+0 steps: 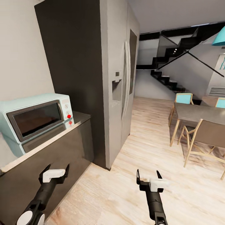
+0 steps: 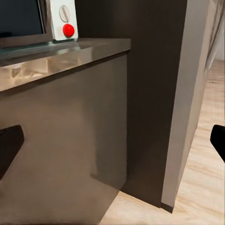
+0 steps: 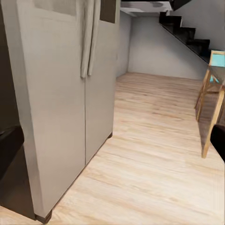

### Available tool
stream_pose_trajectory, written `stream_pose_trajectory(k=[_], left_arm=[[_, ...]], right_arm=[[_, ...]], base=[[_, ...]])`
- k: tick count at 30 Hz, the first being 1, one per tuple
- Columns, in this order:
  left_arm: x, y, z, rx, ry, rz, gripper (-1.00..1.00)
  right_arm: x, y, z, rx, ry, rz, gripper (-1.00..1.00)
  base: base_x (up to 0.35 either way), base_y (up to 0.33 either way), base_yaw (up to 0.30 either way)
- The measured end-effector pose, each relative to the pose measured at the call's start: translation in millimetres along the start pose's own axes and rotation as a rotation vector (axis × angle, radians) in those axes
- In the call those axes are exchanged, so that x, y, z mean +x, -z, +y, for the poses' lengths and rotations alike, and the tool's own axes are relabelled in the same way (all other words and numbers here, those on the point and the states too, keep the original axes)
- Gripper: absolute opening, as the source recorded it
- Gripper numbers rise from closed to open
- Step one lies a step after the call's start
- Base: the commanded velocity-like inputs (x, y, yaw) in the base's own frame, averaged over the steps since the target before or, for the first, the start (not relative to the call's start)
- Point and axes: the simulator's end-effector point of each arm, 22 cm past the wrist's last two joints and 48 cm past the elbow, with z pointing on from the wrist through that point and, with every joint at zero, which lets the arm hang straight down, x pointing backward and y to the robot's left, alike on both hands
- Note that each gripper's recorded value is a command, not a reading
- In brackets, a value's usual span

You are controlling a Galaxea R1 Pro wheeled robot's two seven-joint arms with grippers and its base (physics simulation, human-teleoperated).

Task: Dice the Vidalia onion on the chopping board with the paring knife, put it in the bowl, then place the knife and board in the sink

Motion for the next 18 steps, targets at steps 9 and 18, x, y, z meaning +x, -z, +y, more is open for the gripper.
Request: stream_pose_trajectory(k=[9, 18], left_arm=[[3, -0.2, -13, 0.003, 0.031, 0.0, 1.0], [-6, 4.1, -1, -0.191, 0.094, -0.059, 1.0]], right_arm=[[4, 0.1, 10, -0.052, 0.007, 0.007, 1.0], [8, -1.3, 9, -0.057, 0.01, 0.016, 1.0]], base=[[0.0, 0.0, 0.25], [0.0, 0.0, 0.223]])
